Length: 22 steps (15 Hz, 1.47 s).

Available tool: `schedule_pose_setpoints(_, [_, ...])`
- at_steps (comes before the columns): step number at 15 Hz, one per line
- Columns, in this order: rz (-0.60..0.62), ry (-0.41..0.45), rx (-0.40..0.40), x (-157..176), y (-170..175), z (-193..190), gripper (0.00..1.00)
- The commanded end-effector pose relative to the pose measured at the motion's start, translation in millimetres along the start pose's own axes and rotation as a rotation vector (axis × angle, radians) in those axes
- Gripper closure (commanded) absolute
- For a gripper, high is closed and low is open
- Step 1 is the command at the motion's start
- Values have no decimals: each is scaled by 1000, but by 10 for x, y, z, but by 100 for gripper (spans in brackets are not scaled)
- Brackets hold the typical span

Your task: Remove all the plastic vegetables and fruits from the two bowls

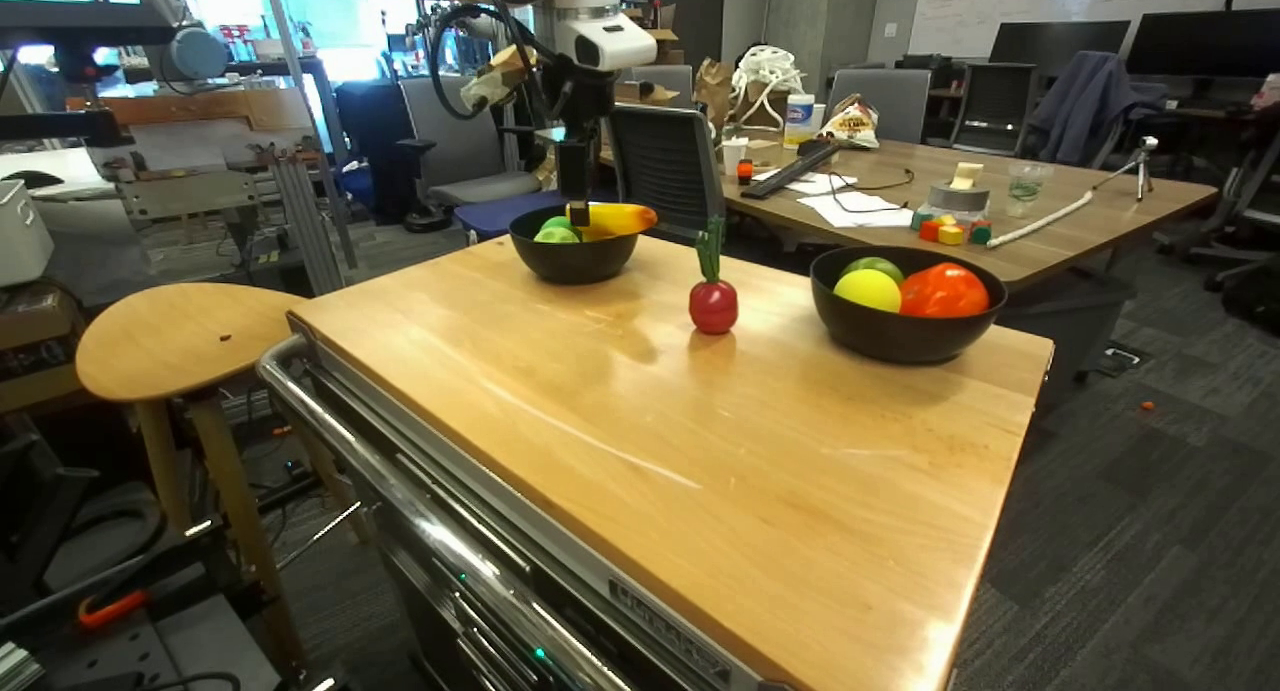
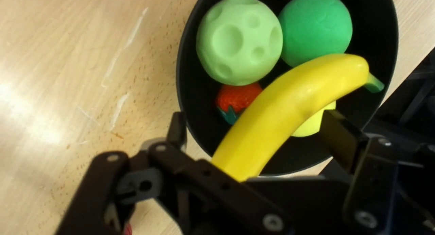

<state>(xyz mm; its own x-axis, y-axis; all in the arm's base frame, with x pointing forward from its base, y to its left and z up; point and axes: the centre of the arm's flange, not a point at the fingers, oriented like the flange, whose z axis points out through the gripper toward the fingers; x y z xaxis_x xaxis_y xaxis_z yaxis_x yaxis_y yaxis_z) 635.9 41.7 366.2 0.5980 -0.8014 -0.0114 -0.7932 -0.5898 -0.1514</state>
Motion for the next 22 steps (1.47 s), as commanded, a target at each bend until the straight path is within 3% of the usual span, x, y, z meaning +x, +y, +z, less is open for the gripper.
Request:
schedule_pose_setpoints(1, [46, 32, -18, 160, -182, 58, 30])
schedule_pose_setpoints(8, [62, 60, -34, 268, -209, 97, 84])
schedule_pose_setpoints(12, [-1, 36, -6, 197, -83, -169, 85])
schedule_pose_setpoints(16, [-143, 61, -11, 154, 118, -683, 85])
schedule_pose_setpoints(19, [-298, 136, -85, 369, 331, -1007, 85])
schedule_pose_setpoints(22, [-430, 199, -169, 648, 508, -1064, 85])
